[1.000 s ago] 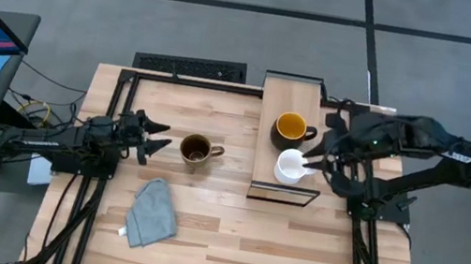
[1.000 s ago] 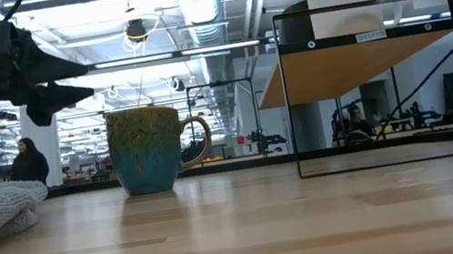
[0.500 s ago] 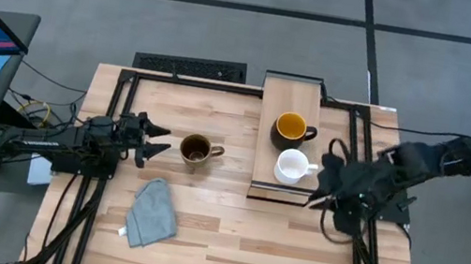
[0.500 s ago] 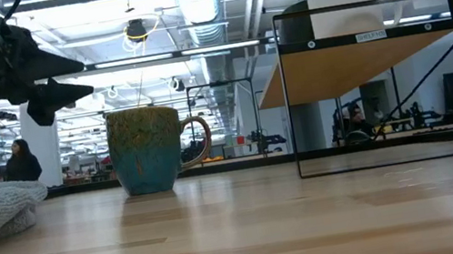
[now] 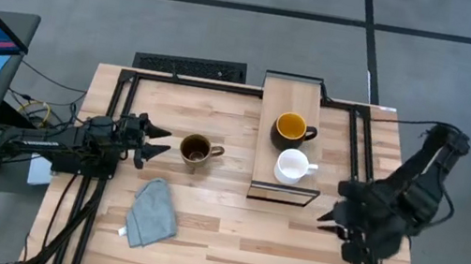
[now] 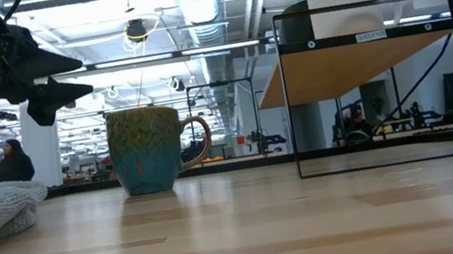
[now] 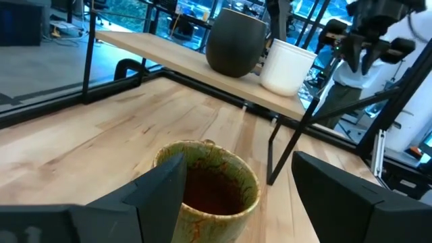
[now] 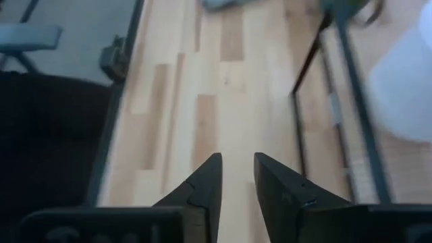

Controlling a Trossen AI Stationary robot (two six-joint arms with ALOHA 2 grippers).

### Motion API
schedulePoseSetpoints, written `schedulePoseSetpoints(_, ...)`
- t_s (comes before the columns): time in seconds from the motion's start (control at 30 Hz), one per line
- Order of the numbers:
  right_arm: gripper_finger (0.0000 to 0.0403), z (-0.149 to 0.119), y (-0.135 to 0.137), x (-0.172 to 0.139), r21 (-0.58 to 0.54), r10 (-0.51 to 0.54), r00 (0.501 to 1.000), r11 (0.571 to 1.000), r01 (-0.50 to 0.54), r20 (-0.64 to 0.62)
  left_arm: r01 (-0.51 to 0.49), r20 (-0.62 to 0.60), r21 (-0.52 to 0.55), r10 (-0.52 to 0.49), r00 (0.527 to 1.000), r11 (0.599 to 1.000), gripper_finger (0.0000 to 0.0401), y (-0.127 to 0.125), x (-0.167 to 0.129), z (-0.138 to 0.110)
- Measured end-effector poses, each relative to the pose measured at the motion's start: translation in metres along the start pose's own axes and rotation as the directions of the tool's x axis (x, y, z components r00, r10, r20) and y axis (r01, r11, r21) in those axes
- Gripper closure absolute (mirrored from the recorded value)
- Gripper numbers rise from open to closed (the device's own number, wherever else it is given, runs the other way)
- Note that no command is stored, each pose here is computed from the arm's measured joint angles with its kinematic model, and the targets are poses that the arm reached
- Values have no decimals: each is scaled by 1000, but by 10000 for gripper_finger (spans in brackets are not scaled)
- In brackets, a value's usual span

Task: Stack small to large cups/mugs on shelf
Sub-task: Put the brown mug on the shelf

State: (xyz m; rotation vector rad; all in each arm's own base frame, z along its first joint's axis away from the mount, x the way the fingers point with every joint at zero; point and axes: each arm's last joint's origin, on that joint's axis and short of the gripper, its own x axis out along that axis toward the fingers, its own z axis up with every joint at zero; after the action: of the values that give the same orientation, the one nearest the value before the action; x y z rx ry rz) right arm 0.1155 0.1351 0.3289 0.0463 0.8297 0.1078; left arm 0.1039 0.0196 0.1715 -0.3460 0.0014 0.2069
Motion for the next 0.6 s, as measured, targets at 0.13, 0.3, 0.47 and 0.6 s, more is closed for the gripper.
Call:
schedulePoseSetpoints(0.13,299,-20,-10,-7,-5,-45,995,999,45,92,-1,-3,-2,1,1000,1000,140,0,0,0)
schedulePoseSetpoints(0.3,309,-37,-24,-5,48,6,989,999,-13,145,-9,-26,-42,7,1000,999,140,1,0,-3)
schedulePoseSetpoints(0.47,317,-54,-39,2,64,22,986,997,-33,165,-11,-33,-44,10,999,999,140,1,0,-3)
schedulePoseSetpoints(0.6,323,-63,-48,4,51,20,986,998,-29,168,-11,-31,-44,10,999,999,140,1,0,-3)
